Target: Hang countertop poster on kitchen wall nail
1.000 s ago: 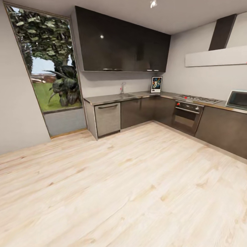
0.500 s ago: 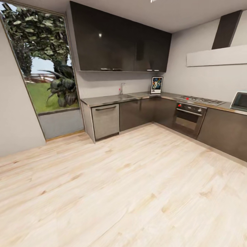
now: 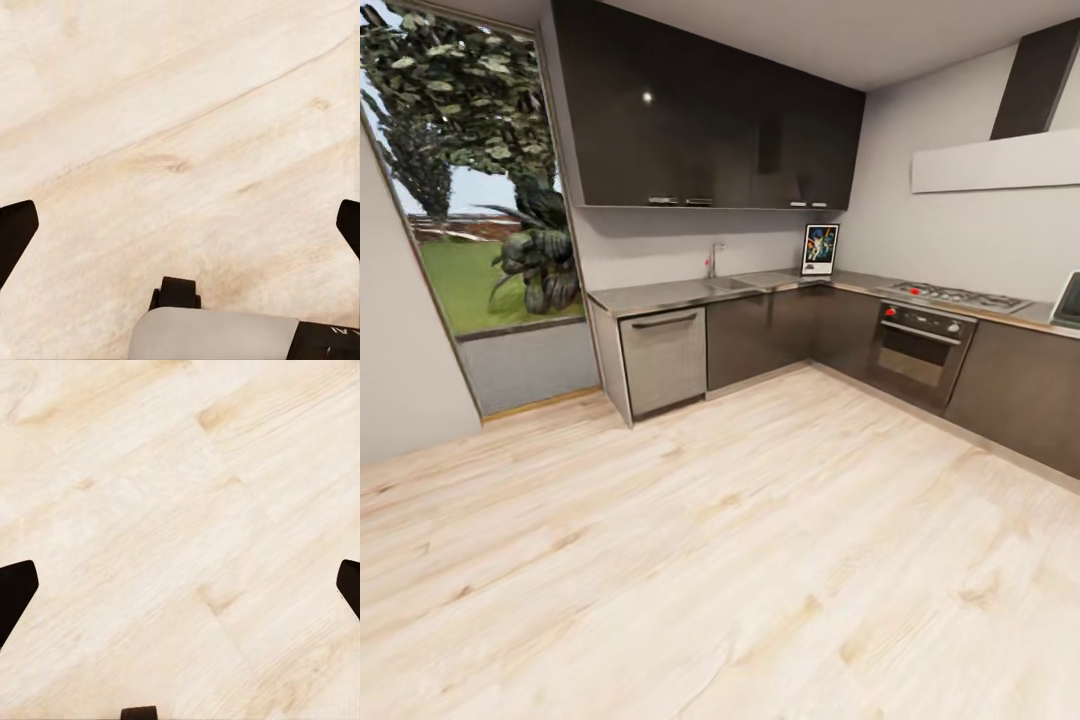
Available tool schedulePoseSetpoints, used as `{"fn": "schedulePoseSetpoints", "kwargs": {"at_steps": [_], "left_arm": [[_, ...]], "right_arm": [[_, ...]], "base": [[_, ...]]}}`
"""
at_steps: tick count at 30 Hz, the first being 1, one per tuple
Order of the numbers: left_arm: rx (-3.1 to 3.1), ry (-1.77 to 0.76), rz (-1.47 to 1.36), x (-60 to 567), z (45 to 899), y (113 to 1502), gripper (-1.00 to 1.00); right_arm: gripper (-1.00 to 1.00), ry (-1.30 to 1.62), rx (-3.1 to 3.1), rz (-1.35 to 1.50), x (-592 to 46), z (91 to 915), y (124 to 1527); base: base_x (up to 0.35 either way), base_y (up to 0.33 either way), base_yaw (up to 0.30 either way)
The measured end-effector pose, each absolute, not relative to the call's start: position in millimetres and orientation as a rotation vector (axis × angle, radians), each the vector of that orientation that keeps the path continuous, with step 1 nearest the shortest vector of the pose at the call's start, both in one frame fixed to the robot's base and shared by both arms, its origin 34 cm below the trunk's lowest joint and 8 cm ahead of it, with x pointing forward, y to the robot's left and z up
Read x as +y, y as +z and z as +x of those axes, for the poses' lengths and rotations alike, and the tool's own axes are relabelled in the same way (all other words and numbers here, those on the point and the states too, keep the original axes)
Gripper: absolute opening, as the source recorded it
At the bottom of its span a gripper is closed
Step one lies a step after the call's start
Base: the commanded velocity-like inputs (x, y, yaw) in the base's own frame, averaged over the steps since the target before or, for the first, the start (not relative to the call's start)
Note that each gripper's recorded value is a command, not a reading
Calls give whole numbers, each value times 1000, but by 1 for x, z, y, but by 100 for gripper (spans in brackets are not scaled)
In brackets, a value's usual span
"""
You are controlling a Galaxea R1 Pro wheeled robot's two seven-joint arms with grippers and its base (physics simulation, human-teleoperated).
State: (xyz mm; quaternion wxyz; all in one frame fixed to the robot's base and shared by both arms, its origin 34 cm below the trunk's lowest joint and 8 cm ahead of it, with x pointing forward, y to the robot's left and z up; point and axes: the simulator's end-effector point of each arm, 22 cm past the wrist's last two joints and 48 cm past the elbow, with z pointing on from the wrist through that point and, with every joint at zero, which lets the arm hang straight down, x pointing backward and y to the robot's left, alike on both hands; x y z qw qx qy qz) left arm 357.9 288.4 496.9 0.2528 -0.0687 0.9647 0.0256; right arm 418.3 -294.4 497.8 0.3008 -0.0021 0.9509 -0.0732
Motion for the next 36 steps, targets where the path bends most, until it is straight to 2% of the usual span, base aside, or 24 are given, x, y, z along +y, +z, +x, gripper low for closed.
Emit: {"fn": "schedulePoseSetpoints", "kwargs": {"at_steps": [36], "left_arm": [[2622, 70, -188, 289, 359, 497, 100]], "right_arm": [[100, -195, 2523, -3, -295, 418, 498]], "base": [[302, -184, 0]]}}
